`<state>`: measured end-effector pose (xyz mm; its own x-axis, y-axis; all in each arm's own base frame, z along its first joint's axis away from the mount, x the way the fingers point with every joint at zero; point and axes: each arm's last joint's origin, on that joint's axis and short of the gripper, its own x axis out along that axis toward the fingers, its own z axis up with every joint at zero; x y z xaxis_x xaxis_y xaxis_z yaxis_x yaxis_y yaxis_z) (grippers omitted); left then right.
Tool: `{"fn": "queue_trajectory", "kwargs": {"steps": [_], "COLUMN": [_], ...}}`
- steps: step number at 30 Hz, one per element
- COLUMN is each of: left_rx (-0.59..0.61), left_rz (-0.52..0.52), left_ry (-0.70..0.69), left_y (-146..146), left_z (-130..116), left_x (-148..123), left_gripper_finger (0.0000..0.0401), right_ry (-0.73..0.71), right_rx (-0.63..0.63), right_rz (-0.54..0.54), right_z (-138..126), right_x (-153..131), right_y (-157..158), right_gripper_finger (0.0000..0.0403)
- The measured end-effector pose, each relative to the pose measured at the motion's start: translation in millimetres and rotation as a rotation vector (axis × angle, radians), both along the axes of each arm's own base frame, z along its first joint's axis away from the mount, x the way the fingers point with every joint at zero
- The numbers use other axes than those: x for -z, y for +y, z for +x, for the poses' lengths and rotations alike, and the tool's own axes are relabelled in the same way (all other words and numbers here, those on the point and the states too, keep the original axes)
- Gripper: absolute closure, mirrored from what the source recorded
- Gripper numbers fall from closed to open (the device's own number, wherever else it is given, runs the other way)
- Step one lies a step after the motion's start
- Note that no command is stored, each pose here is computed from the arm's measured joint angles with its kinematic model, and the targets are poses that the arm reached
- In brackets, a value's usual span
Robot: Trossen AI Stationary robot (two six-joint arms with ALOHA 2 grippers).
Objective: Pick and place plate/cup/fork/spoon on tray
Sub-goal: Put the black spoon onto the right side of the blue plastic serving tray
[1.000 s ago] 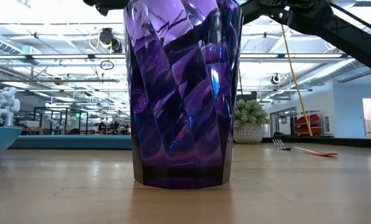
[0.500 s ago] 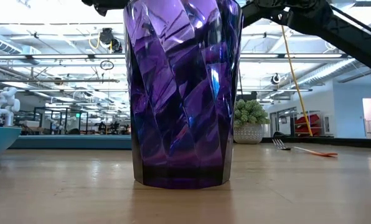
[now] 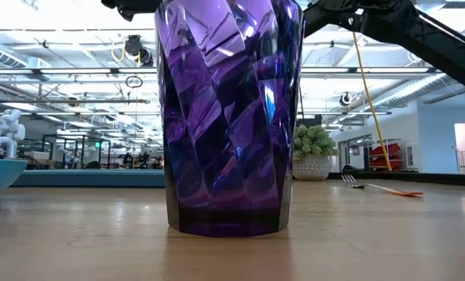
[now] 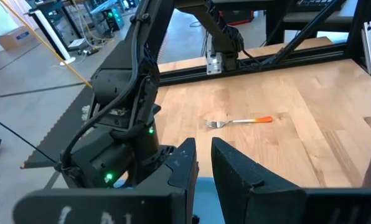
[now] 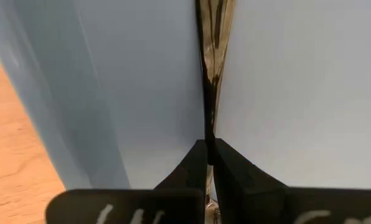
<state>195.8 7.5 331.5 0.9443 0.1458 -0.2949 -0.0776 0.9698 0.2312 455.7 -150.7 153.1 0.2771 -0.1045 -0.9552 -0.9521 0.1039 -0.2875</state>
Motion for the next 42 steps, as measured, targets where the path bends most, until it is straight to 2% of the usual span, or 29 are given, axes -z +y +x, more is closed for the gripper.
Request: {"fn": "queue_trajectory", "kwargs": {"steps": [8,14,24,28,33,36,39,42], "left_rx": [0.000,-0.001,-0.001,-0.001,0.000,0.003,0.008,0.011], "left_rz": [-0.001,-0.003,-0.004,-0.004,-0.005,-0.005,-0.006,-0.007], "left_ry": [0.002,0.010,0.025,0.026,0.029,0.029,0.030,0.030], "left_y": [0,0,0,0,0,-1,-2,-2], "left_z": [0,0,-1,-1,-1,-1,-1,-1], "left_x": [0,1,2,2,3,3,3,3], "left_gripper_finger": [0.0345,0.0345,0.0345,0.0345,0.0345,0.0345,0.0345,0.0345], "right_ry": [0.008,0.003,-0.002,-0.043,-0.187,-0.190,-0.241,-0.358], "right_rx": [-0.021,0.046,0.068,0.181,0.420,0.467,0.554,0.798], "right_rz": [-0.025,-0.032,-0.044,-0.101,-0.130,-0.135,-0.092,0.056], "right_z": [1,1,2,4,10,7,5,7], "right_x": [0,0,0,-8,-31,-41,-56,-67], "right_y": [3,2,1,3,13,22,30,33], "right_gripper_finger": [0.0401,0.0373,0.0343,0.0340,0.0343,0.0343,0.0344,0.0344]}}
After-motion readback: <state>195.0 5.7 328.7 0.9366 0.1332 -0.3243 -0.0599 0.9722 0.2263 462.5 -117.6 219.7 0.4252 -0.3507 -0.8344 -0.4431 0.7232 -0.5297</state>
